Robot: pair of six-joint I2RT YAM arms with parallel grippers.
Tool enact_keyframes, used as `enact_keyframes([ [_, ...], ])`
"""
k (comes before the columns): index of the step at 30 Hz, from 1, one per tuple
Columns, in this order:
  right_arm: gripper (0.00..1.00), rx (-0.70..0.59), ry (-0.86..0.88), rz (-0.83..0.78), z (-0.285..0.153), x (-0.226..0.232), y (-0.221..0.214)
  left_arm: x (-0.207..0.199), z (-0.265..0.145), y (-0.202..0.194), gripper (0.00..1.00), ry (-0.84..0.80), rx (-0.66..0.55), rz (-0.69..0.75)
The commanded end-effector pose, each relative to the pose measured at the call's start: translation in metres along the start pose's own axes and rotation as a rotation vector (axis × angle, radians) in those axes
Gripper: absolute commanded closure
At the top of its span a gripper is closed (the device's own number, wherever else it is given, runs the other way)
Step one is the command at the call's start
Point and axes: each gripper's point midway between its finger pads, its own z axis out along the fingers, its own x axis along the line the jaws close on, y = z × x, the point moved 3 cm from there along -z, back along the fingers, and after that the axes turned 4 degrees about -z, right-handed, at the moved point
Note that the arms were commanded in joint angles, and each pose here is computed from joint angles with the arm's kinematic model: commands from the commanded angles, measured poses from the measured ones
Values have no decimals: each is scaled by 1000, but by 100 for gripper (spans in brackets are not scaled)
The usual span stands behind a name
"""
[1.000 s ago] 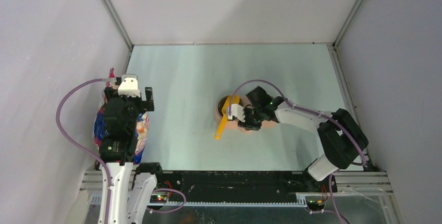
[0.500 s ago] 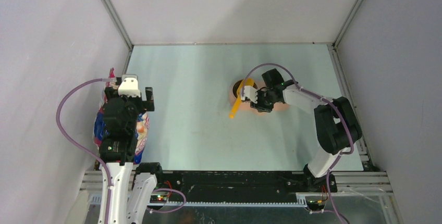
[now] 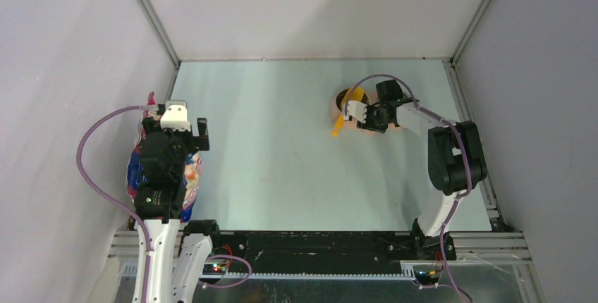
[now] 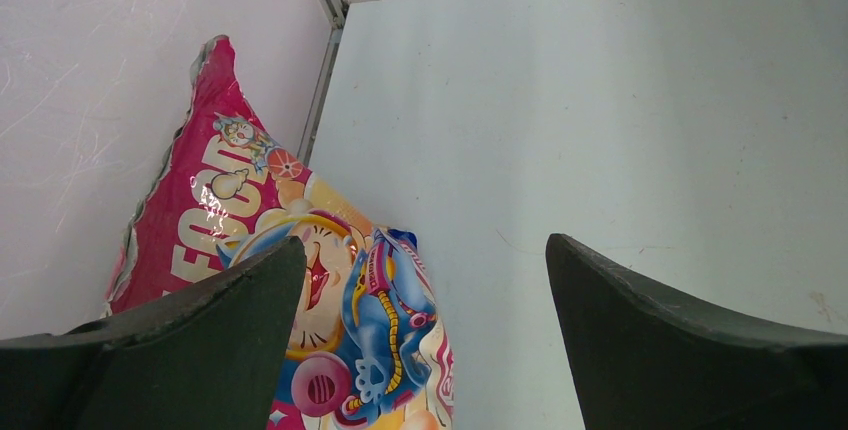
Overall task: Serve the pet food
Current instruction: Move the pet food bowl to the center of the board.
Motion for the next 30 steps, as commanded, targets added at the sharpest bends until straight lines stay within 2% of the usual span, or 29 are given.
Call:
enact_keyframes([
  [1, 65, 243, 1, -31, 7, -1, -76, 1, 3, 1, 2, 3, -11, -5],
  [7, 55, 281, -36, -47, -2, -13, -94, 1, 4, 1, 2, 4, -8, -4],
  [15, 46, 322, -113, -66, -20, -30, -102, 2, 2, 3, 2, 10, -13, -6],
  [25, 35, 223, -237, 2, -65, -46, -71, 2, -1, 5, 2, 10, -22, -7],
  [30, 22, 166, -357, 136, -105, -61, -53, 10, -5, 19, 2, 51, -53, -6],
])
